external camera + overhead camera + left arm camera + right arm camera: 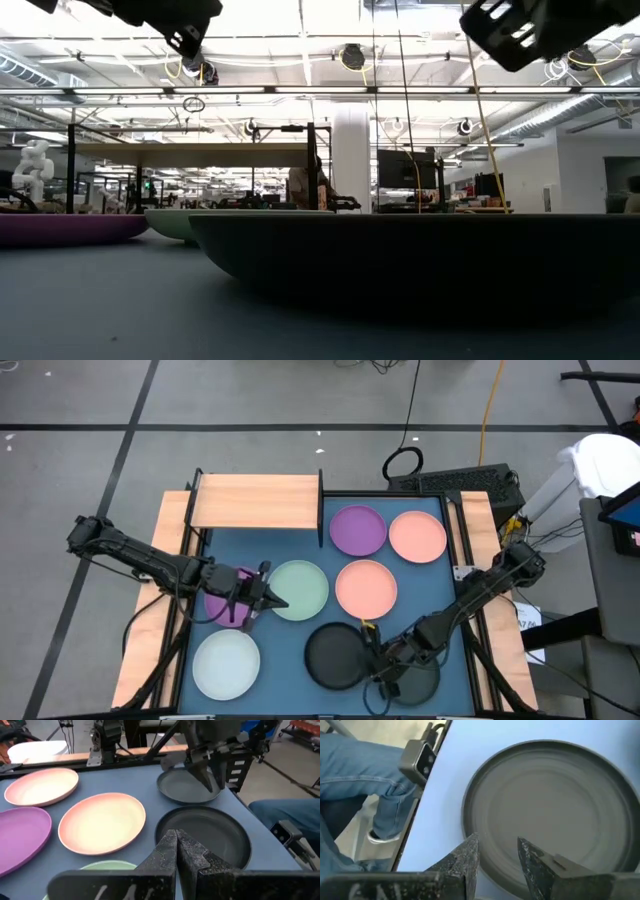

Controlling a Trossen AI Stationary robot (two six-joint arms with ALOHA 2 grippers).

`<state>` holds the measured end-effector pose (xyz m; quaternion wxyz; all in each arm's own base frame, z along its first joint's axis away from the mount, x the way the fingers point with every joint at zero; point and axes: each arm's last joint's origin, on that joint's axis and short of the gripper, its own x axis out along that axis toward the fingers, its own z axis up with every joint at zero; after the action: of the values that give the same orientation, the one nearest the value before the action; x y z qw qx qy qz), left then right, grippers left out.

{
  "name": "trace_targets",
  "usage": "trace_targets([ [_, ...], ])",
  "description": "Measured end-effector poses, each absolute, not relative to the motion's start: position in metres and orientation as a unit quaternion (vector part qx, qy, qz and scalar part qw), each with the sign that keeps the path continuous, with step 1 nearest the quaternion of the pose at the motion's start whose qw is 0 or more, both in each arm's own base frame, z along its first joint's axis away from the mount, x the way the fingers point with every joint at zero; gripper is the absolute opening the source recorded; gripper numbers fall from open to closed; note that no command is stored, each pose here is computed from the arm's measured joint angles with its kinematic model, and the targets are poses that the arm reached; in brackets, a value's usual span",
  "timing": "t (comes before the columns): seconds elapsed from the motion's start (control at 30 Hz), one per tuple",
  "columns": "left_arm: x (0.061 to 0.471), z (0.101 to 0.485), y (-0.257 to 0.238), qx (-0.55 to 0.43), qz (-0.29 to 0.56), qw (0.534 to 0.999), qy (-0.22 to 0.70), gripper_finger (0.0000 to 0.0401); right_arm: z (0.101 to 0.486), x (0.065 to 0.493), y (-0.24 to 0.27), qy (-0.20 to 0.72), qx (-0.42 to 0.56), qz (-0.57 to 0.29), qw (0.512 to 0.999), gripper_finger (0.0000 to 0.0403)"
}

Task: Place and stack plates onto a shelf
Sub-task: Put the left black plate on the shelf

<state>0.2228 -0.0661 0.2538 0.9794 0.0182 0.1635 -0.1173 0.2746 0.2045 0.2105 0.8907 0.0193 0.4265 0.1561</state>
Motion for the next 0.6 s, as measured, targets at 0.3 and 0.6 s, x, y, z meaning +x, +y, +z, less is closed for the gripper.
trace_targets([
  [0.3, 0.223, 0.254, -0.066, 0.014, -0.117, 0.980, 0.161, 0.0001, 0.190, 0.274, 0.219, 0.444, 0.002, 0.186, 0.877, 0.0118],
  [0.6, 0.223, 0.254, -0.066, 0.013, -0.117, 0.980, 0.161, 0.0001, 0.182, 0.282, 0.224, 0.422, -0.021, 0.222, 0.879, 0.0120],
])
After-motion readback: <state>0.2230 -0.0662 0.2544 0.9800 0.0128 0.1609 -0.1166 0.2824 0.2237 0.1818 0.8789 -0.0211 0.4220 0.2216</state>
